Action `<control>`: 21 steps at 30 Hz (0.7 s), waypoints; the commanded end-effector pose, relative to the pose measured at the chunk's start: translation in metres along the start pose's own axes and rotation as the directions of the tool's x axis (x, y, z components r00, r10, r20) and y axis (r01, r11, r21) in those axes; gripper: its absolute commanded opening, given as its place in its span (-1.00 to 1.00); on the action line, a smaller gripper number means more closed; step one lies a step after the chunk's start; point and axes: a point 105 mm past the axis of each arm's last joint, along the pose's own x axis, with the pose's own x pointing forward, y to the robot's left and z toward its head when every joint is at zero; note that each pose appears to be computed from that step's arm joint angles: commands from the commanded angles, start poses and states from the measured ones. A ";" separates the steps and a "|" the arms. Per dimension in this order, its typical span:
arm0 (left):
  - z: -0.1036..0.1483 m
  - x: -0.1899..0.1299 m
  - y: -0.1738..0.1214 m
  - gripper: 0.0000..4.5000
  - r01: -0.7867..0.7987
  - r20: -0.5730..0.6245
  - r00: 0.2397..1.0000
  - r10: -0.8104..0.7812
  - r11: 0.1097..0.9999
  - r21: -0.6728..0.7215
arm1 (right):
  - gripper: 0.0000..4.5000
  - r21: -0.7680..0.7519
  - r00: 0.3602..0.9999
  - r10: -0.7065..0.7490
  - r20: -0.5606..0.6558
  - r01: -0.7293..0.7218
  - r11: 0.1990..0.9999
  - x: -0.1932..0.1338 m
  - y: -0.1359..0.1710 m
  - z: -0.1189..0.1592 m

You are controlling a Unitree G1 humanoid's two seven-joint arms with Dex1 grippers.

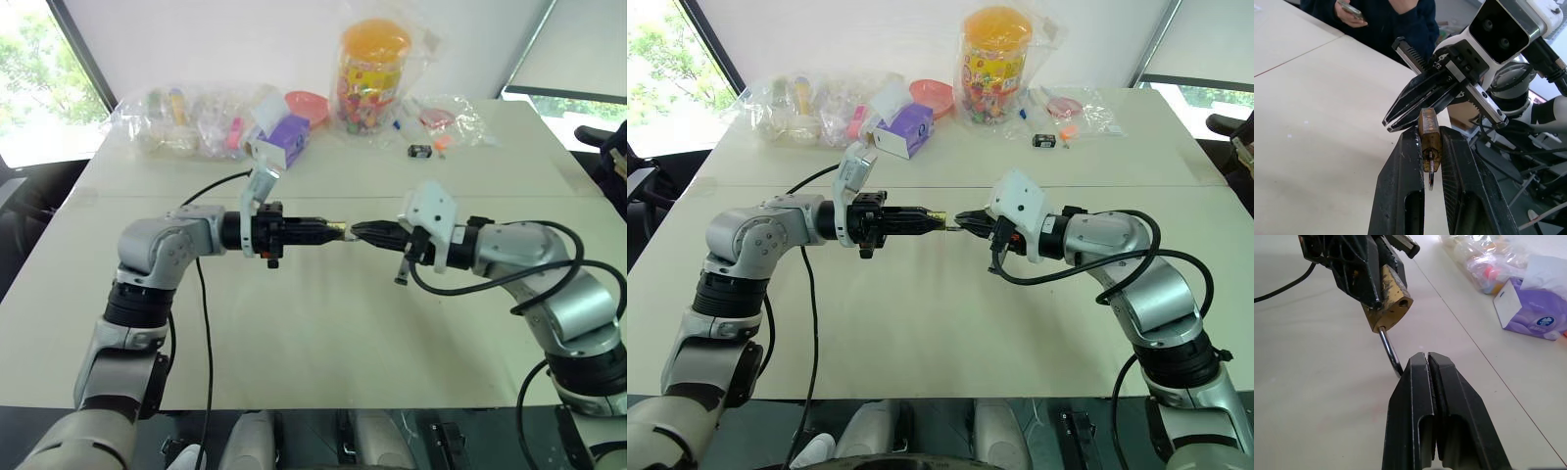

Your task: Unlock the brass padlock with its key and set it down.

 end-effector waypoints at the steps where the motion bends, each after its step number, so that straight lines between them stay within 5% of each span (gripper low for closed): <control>1: 0.009 -0.001 -0.002 -1.00 -0.005 0.025 1.000 0.004 0.999 0.051 | -0.98 -0.041 1.000 0.008 0.018 -0.008 0.999 -0.003 0.005 0.009; 12: 0.002 0.000 0.002 -1.00 -0.030 0.018 0.999 0.029 0.998 0.051 | -0.98 -0.099 0.995 -0.041 -0.088 0.032 0.995 -0.018 0.002 -0.014; 16: -0.020 0.003 0.013 -1.00 -0.094 -0.021 0.995 0.095 0.994 0.051 | -0.98 -0.151 0.972 -0.109 -0.208 0.078 0.985 -0.040 0.000 -0.044; 21: -0.044 0.016 0.027 -1.00 -0.149 -0.020 0.989 0.149 0.989 -0.002 | -0.98 -0.119 0.960 -0.193 -0.203 0.171 0.978 -0.053 -0.004 -0.046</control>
